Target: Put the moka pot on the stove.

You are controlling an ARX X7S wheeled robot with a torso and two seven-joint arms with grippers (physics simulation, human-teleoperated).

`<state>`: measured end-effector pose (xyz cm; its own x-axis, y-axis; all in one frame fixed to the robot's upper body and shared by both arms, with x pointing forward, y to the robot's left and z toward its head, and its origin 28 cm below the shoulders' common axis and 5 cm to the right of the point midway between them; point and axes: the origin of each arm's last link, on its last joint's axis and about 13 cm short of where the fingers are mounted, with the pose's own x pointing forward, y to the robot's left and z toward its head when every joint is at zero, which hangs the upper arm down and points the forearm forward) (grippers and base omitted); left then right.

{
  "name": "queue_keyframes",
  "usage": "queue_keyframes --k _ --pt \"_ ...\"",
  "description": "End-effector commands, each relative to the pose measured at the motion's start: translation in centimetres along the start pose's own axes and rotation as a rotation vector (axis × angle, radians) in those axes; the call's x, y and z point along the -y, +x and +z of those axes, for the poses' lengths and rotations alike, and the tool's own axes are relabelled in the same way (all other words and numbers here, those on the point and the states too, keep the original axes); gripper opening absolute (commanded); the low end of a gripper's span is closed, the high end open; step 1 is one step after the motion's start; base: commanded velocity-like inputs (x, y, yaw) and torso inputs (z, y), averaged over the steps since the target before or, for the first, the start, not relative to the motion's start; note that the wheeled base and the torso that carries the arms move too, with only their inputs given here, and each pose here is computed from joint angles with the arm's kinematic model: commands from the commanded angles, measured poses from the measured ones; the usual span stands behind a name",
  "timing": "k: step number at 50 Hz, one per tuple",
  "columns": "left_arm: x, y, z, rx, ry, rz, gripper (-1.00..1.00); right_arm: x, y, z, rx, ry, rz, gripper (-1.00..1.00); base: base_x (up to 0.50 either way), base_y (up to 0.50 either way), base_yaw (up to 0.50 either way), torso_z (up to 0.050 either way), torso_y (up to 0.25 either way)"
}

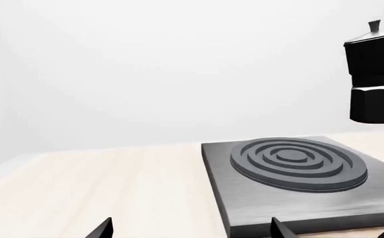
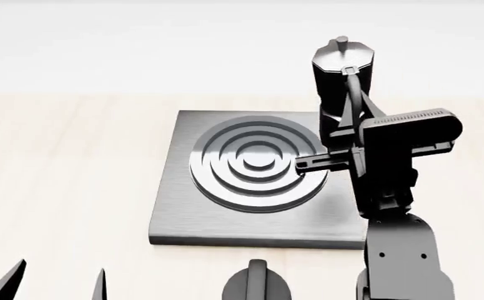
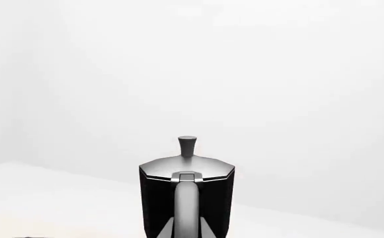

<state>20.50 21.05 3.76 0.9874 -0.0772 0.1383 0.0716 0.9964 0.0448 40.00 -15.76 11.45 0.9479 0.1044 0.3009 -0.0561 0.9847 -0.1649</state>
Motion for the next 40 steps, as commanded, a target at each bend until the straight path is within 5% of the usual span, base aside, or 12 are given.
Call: queue_keyframes --k 1,40 --pt "0.0 -0.1 0.0 0.001 0.000 0.001 1.00 -0.9 1.7 2.0 0.095 0.039 0.012 -1.00 0.00 0.00 0.00 0.000 0.000" --pt "0.1 0.0 0.0 0.000 0.000 -0.003 1.00 -5.0 2.8 2.8 0.097 0.187 0.115 -1.00 0.00 0.00 0.00 0.000 0.001"
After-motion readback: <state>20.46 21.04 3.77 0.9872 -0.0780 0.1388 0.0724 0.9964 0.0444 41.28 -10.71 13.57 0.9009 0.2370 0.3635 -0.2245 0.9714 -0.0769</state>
